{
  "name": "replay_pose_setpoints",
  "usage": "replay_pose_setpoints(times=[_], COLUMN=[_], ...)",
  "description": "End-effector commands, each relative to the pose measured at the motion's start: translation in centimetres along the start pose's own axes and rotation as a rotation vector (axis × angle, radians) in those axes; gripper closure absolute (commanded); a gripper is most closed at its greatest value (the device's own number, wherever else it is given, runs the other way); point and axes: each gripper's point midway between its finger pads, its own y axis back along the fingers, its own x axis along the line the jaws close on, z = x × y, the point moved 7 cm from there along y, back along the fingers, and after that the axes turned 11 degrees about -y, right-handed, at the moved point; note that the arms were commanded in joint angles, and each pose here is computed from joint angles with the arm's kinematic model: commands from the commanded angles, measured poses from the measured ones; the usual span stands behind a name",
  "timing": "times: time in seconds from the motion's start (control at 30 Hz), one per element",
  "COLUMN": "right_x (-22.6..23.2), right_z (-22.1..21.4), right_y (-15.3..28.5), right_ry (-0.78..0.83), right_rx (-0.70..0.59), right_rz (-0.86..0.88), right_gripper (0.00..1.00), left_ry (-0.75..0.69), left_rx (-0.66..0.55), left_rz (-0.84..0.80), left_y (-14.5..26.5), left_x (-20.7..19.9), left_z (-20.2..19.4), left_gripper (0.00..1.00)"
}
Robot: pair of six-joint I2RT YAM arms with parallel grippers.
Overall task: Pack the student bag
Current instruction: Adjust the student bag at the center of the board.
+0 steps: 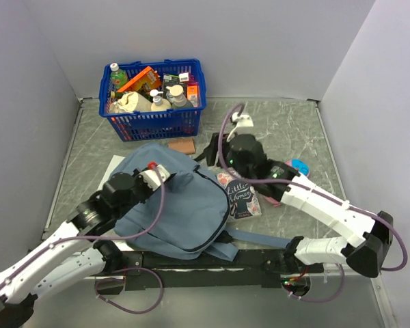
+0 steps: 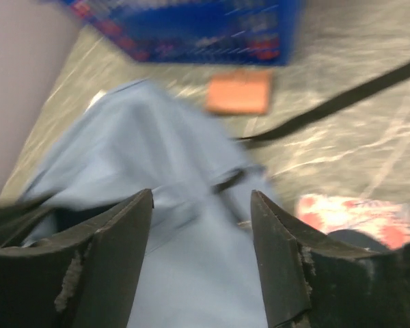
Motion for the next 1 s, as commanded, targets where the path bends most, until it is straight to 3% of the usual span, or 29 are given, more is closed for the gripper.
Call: replay_pose_setpoints(times=[0.0, 0.17, 0.4, 0.53, 0.97], right_x=[-1.8, -3.0, -3.1, -3.9, -3.0], right_z=[2.7, 3.1, 2.2, 0.3, -5.7], right_y=[-1.4, -7.4, -16.0, -18.8, -23.1], right_ry=[-0.069, -0.091, -0.085, -0.043, 0.085], right_rx=[0.023, 0.126, 0.233, 0.277, 0.438], right_rz=[-0.014, -0.018, -0.080, -0.093, -0.170], right_gripper=[0.29, 0.19, 0.13, 0.10, 0.00], left_ry=[-0.023, -0.140, -0.286, -0.297, -0.236], left_rx=[-0.225, -0.180, 0.008, 0.058, -0.014], left_rz=[-0.020, -0.254, -0.506, -0.537, -0.546], left_y=[3.9, 4.8, 5.7, 5.5, 4.5], left_x=[2.5, -0.5, -4.2, -4.7, -5.0], left_z=[4.3, 1.8, -4.1, -4.9, -3.2], left_gripper=[0.99, 0.99, 0.99, 0.99, 0.99])
